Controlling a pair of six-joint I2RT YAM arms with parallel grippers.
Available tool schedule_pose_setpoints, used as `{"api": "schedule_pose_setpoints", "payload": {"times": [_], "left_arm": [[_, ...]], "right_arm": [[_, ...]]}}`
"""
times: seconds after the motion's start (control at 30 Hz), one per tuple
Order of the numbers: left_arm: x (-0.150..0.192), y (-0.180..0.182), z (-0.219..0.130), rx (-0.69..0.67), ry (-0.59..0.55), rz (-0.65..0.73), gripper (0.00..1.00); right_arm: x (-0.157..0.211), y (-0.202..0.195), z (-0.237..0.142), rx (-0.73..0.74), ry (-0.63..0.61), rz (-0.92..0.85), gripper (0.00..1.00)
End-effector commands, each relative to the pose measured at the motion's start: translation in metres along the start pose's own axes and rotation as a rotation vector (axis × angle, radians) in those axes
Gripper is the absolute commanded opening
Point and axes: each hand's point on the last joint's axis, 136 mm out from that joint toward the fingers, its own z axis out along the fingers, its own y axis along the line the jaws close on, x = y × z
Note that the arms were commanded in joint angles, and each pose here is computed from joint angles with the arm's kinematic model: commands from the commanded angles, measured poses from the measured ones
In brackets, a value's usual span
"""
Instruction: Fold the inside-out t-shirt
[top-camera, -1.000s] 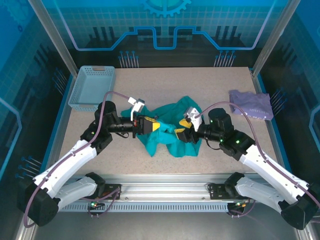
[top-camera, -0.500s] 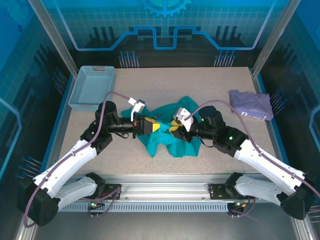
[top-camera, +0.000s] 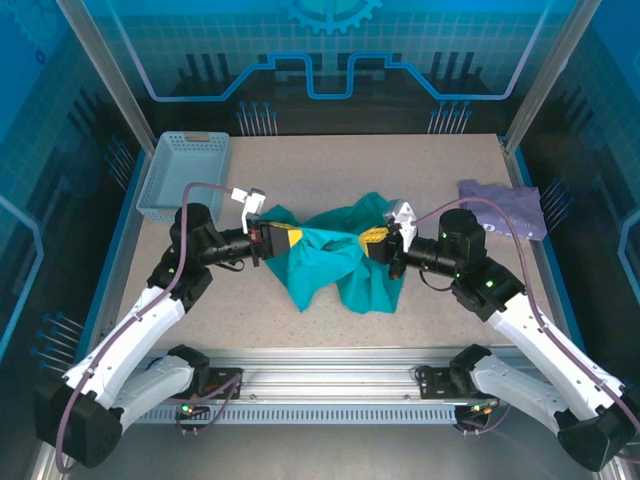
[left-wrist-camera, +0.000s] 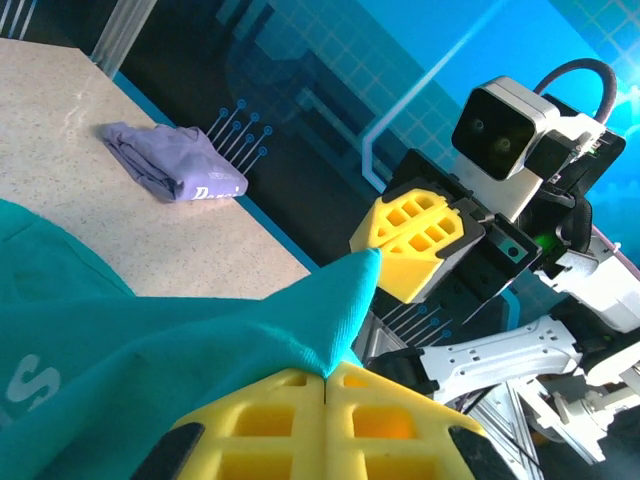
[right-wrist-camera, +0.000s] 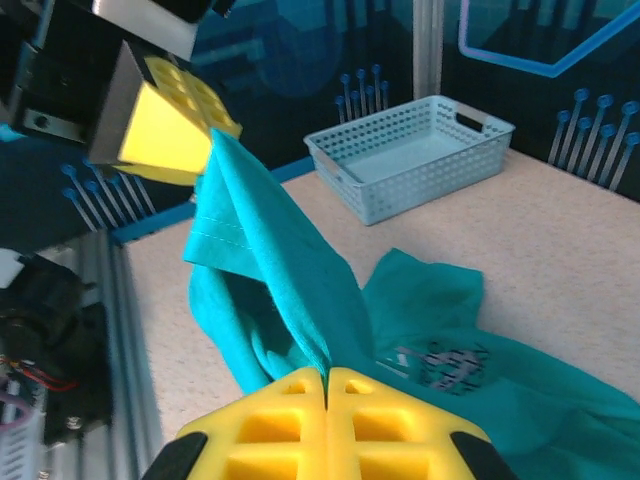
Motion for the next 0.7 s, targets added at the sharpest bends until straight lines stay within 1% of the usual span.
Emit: {"api": "schedule_pose_setpoints", "payload": {"times": [0.0,0.07,0.13,0.27,0.37,0.43,0.53,0.6,0.67], "left_arm": [[0.003,0.016,-0.004,-0.077,-0.021,-0.026,0.0],[0.006,0.029,-0.008,-0.156,-0.018,-0.028,0.0],[0.009,0.036,-0.011,-0.21,-0.012,-0.021,0.02],[0.014,0.038,-0.011,-0.235,0.007,-0.013,0.14],[0.017,0.047,-0.016,-0.342,0.023,0.015,0.25],[0.019,0.051,-0.022,-0.425,0.028,0.059,0.33],[0.017,0.054,-0.035,-0.58,0.018,0.154,0.43],[0.015,0.054,-0.043,-0.667,0.013,0.226,0.47],[0.014,0.05,-0.046,-0.714,0.018,0.292,0.49]], "right_arm": [[-0.007,0.018,0.008,-0.155,-0.044,0.117,0.0],[-0.008,0.019,0.014,-0.179,-0.05,0.144,0.0],[-0.008,0.019,0.019,-0.19,-0.054,0.161,0.0],[-0.008,0.022,0.031,-0.211,-0.042,0.191,0.0],[-0.007,0.018,0.039,-0.203,-0.032,0.229,0.0],[-0.006,0.015,0.043,-0.193,-0.023,0.26,0.0],[-0.005,0.01,0.048,-0.173,-0.005,0.307,0.0],[-0.004,0.007,0.051,-0.164,0.01,0.333,0.0],[-0.003,0.004,0.054,-0.156,0.023,0.362,0.0]]}}
